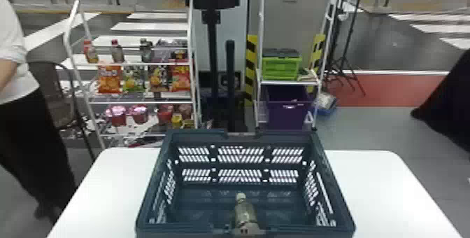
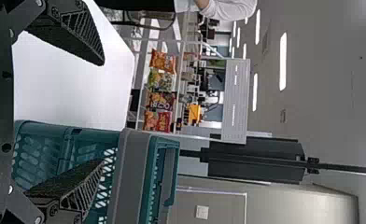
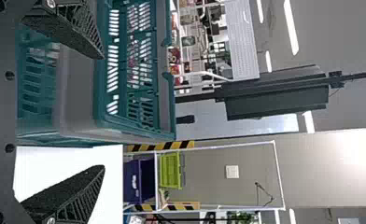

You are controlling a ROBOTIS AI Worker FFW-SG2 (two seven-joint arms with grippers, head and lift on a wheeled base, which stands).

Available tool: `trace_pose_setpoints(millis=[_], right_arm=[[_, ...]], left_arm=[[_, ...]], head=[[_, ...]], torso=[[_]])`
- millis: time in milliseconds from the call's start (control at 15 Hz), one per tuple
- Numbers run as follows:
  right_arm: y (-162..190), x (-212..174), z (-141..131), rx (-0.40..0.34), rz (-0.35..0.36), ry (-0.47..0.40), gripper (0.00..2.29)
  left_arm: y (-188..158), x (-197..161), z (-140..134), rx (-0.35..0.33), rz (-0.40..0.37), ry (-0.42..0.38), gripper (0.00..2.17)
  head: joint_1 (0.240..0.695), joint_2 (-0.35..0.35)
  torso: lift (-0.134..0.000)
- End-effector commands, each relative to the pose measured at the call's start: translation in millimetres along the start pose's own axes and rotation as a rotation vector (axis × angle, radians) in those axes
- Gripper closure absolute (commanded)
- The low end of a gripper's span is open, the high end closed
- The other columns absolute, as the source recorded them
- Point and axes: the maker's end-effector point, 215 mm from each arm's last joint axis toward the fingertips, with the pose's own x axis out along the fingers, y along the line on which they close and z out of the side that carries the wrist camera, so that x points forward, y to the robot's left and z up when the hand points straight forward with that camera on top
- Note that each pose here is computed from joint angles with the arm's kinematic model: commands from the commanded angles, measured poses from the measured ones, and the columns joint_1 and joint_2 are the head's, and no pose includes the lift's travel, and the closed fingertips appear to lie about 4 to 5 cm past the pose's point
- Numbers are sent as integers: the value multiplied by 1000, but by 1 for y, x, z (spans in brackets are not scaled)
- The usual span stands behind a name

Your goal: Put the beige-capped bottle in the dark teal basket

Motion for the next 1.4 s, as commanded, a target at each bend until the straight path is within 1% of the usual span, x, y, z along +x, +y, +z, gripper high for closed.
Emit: trace_pose_setpoints(millis=[0, 200, 467, 867, 1333], right_arm=[[-7, -23, -3, -5, -24, -31, 46], [-19, -46, 3, -8, -48, -85, 46], [-29, -56, -5, -7, -52, -78, 46], [-25, -58, -17, 3, -42, -58, 49], [-24, -61, -17, 1, -40, -69, 53]], left_arm=[[-1, -1, 1, 0, -1, 0, 154], [-1, 0, 3, 0, -2, -4, 154], [-4, -1, 2, 0, -4, -1, 154], [-6, -1, 2, -2, -2, 3, 154], [-7, -2, 3, -1, -4, 2, 154]], head=[[499, 0], [499, 0], [499, 0], [499, 0], [499, 0]], torso=[[0], [0], [0], [0], [0]])
